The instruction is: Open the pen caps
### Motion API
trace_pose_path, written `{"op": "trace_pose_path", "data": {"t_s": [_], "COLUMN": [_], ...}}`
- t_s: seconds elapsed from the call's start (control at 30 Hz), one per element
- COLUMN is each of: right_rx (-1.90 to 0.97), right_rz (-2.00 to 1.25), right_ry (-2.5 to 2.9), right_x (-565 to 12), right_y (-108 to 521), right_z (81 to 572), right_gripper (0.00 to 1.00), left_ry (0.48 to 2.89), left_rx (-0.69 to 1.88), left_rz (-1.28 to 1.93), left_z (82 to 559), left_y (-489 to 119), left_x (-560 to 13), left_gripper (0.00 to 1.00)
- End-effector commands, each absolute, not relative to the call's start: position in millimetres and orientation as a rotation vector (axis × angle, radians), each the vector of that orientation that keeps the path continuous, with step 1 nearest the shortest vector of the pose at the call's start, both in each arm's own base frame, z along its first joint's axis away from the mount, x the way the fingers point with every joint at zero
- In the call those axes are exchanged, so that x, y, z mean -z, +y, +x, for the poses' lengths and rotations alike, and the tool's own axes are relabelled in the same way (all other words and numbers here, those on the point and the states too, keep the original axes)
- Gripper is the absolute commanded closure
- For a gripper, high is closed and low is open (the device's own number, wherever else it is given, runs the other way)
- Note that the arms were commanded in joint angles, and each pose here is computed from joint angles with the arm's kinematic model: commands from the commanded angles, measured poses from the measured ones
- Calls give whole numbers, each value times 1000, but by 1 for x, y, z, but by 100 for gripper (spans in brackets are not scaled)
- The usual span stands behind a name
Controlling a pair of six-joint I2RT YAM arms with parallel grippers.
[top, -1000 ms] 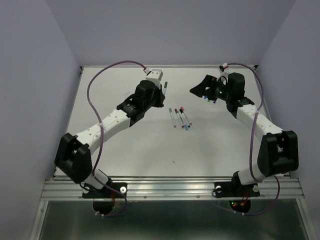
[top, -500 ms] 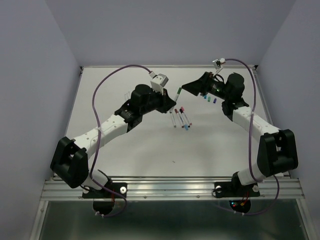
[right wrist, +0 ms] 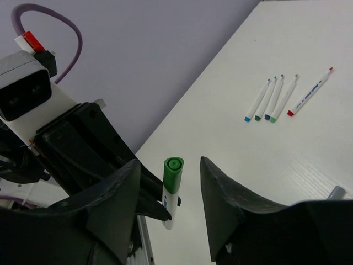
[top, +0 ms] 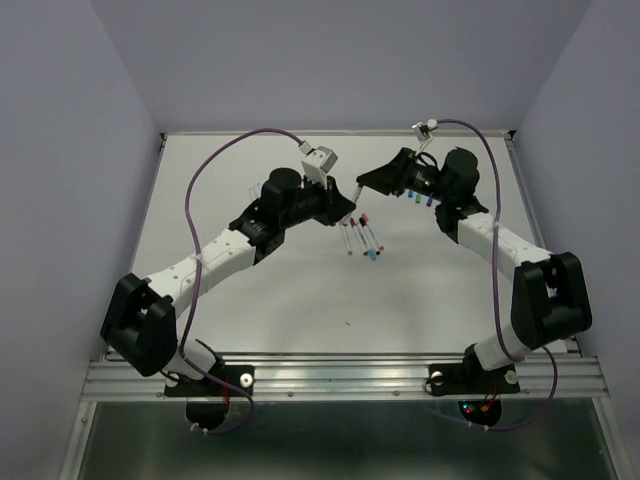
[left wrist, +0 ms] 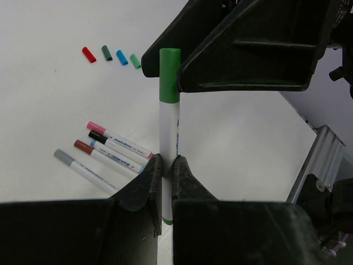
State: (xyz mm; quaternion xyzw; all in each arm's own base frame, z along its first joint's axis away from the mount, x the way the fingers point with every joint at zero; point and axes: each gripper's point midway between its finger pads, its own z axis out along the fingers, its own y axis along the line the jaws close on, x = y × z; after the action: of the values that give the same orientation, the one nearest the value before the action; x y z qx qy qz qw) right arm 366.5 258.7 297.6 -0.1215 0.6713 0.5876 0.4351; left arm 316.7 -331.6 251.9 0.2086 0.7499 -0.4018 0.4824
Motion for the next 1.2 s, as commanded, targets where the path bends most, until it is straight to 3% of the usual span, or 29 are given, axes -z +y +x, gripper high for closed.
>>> {"op": "trace_pose_path", "data": {"t_s": [0.0, 0.1, 0.27, 0.3, 0.4, 0.77, 1.0, 1.17], "right_rx": [-1463, -1465, -1470, -1467, -1442, -1037, -599, -583], "right_rz": [-369, -365, -372, -371, -341, -132, 42, 73], "right_ry": [1582, 1589, 1609, 1612, 1604, 1548, 1567, 1549], "right_x": [-321, -321, -319, -318, -320, -343, -345, -353], "right_y": [264, 265, 269, 269, 267, 232, 180, 167], "right_z": [365, 366, 366, 366, 371, 441, 507, 525], "right_gripper": [53, 67, 80, 88, 99, 99, 99, 99], "left_ry": [1733, 1735, 1725, 1723, 1725, 1895, 1987, 2039], "left_rx": [1023, 1024, 1045, 1049, 1064, 1134, 1160, 1188], "left_rz": [523, 514, 506, 502, 503, 482, 438, 433], "left_z": [314, 315, 314, 314, 311, 280, 262, 252], "left_y": [-338, -337, -340, -340, -340, -329, -319, -318], "left_x": [-277, -278, -281, -282, -282, -223, -196, -178], "left_gripper": [100, 100, 100, 100, 100, 100, 100, 100]}}
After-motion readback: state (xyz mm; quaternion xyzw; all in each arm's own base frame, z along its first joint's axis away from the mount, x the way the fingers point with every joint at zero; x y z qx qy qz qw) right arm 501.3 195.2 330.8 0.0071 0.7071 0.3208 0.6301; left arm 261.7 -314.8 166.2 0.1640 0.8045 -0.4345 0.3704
